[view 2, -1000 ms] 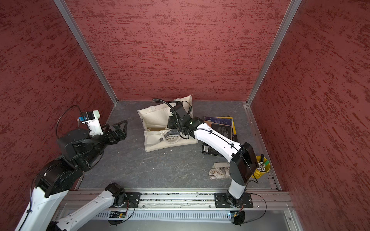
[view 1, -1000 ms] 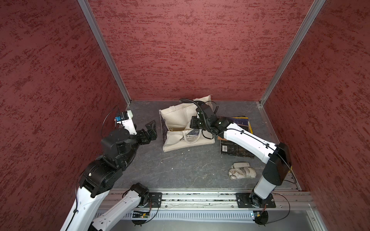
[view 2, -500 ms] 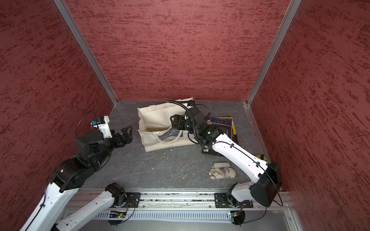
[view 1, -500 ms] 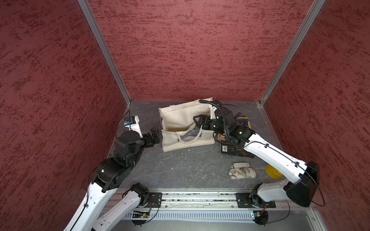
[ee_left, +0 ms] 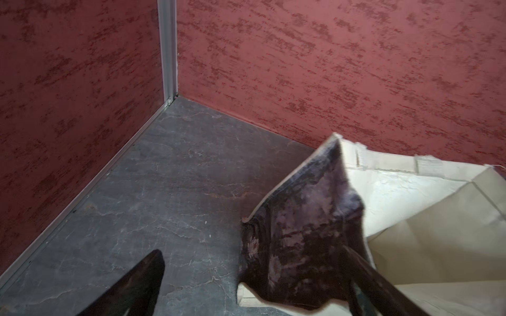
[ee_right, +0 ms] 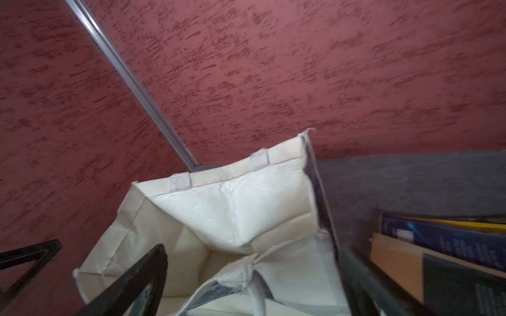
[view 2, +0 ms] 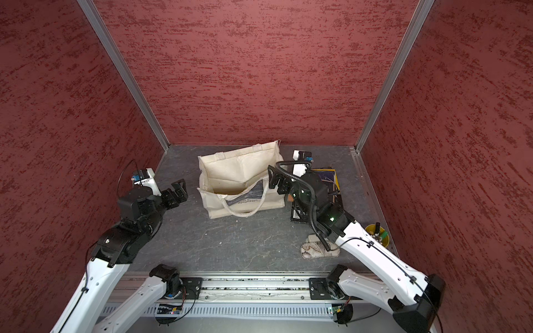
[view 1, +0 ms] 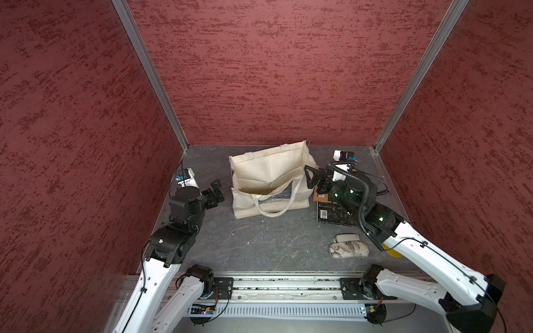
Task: Take out the books from the canvas bag
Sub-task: Adjust the canvas bag at the center of the board, then reset both arms
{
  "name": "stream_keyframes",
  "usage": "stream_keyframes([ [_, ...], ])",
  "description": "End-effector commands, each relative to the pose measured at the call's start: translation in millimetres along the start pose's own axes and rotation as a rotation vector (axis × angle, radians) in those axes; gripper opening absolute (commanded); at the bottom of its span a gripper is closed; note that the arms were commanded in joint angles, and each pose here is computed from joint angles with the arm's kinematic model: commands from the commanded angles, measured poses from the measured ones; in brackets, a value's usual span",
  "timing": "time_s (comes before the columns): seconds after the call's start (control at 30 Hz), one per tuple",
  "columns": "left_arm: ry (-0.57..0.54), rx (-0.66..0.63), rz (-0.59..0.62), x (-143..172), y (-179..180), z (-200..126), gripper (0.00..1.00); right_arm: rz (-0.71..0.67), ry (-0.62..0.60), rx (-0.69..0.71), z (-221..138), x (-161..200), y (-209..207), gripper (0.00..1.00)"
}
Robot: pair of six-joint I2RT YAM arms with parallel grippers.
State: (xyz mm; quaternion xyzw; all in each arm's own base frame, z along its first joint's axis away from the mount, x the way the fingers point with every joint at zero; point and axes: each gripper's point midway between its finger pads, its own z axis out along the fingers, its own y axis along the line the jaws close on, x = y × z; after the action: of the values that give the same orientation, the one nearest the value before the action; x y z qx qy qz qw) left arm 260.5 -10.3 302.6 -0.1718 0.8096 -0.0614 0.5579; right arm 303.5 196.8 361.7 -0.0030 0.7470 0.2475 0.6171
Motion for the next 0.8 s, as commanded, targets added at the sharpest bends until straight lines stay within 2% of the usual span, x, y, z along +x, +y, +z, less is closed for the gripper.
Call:
stream_keyframes([
  [0.0,-0.025,0.017,-0.020,6,5,7,1.00,-0.116,-0.184,0.284,-6,-6,-63,0.99],
  [0.03,-0.030,0.003,-0.038,11,11,10,1.00,-0.132,-0.157,0.315,-9,12,-80,0.99],
  [0.07,-0.042,-0.006,-0.054,16,16,13,1.00,-0.130,-0.271,0.360,-18,-1,-93,0.99],
  [0.17,-0.091,-0.031,-0.063,32,32,23,1.00,-0.177,-0.429,0.442,-41,-1,-132,0.99],
  [0.27,-0.150,-0.037,-0.057,30,42,23,1.00,-0.206,-0.423,0.556,-44,10,-176,0.99],
  [0.37,-0.138,-0.059,-0.009,35,45,32,1.00,-0.232,-0.392,0.631,-38,27,-213,0.99],
  [0.5,-0.082,-0.042,-0.005,47,41,51,1.00,-0.221,-0.420,0.665,-37,43,-246,0.99],
  [0.6,-0.048,-0.058,-0.017,56,44,62,1.00,-0.223,-0.405,0.636,-30,51,-263,0.99],
  [0.67,-0.061,-0.063,0.008,57,46,69,1.00,-0.171,-0.415,0.702,-33,52,-282,0.99],
  [0.77,-0.029,-0.084,0.015,65,53,87,1.00,-0.222,-0.457,0.615,-32,43,-277,0.99],
])
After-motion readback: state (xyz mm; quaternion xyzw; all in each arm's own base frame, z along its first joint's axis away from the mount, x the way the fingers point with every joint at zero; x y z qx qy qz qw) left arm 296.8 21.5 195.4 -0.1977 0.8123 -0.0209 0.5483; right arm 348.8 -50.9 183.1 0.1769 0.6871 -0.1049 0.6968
